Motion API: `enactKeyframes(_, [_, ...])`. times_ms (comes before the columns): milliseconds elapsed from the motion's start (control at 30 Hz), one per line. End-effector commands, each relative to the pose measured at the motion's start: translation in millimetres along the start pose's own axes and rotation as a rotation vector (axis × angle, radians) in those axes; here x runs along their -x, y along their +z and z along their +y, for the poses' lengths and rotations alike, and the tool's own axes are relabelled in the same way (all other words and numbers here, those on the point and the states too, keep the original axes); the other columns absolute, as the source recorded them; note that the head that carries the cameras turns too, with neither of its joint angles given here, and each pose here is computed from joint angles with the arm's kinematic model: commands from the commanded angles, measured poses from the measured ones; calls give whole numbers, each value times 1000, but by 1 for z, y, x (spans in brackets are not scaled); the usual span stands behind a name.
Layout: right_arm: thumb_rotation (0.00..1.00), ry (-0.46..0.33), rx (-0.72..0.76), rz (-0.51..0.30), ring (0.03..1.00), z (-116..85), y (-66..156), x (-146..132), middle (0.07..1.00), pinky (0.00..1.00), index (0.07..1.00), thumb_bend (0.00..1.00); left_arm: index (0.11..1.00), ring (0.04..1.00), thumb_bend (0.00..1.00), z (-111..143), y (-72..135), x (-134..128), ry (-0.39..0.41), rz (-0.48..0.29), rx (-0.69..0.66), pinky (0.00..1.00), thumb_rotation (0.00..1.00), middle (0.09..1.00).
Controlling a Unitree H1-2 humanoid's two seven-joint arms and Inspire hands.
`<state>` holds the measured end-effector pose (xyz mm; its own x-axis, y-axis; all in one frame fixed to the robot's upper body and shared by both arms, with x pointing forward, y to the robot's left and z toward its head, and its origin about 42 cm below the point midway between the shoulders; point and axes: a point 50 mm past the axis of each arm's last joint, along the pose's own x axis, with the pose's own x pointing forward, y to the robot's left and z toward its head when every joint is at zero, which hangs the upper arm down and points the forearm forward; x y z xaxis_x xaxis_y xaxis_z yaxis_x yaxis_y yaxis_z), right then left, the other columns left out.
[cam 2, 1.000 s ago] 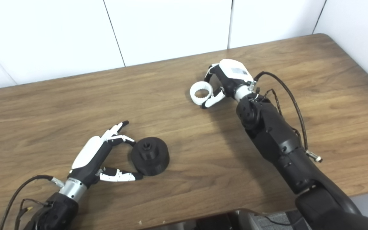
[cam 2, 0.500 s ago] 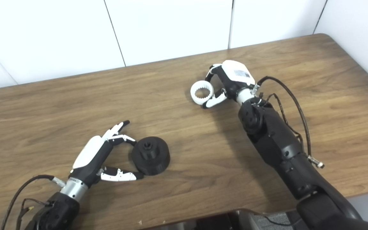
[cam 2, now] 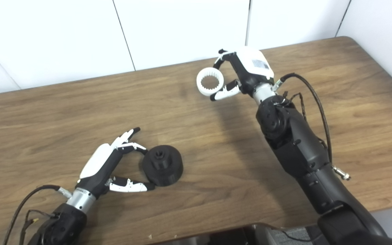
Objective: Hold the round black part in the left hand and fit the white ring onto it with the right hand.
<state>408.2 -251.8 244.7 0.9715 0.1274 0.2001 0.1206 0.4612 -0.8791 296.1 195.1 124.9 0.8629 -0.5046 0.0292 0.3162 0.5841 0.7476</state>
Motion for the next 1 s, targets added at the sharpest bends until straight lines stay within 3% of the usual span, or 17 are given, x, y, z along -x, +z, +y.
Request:
enactKeyframes(0, [156, -88, -10, -99, 883, -29, 20, -8, 857, 829, 489, 518, 602, 1000, 943, 11, 7, -9, 35, -36, -26, 1000, 294, 1000])
enactKeyframes(500, [160, -61, -69, -230, 869, -30, 55, 31, 846, 747, 490, 518, 602, 1000, 941, 9, 14, -13, 42, -29, -20, 1000, 279, 1000])
enactKeyframes(967, [154, 17, -142, -298, 867, -18, 63, 78, 845, 723, 490, 520, 598, 1000, 946, 3, 19, -20, 56, -36, -16, 1000, 299, 1000])
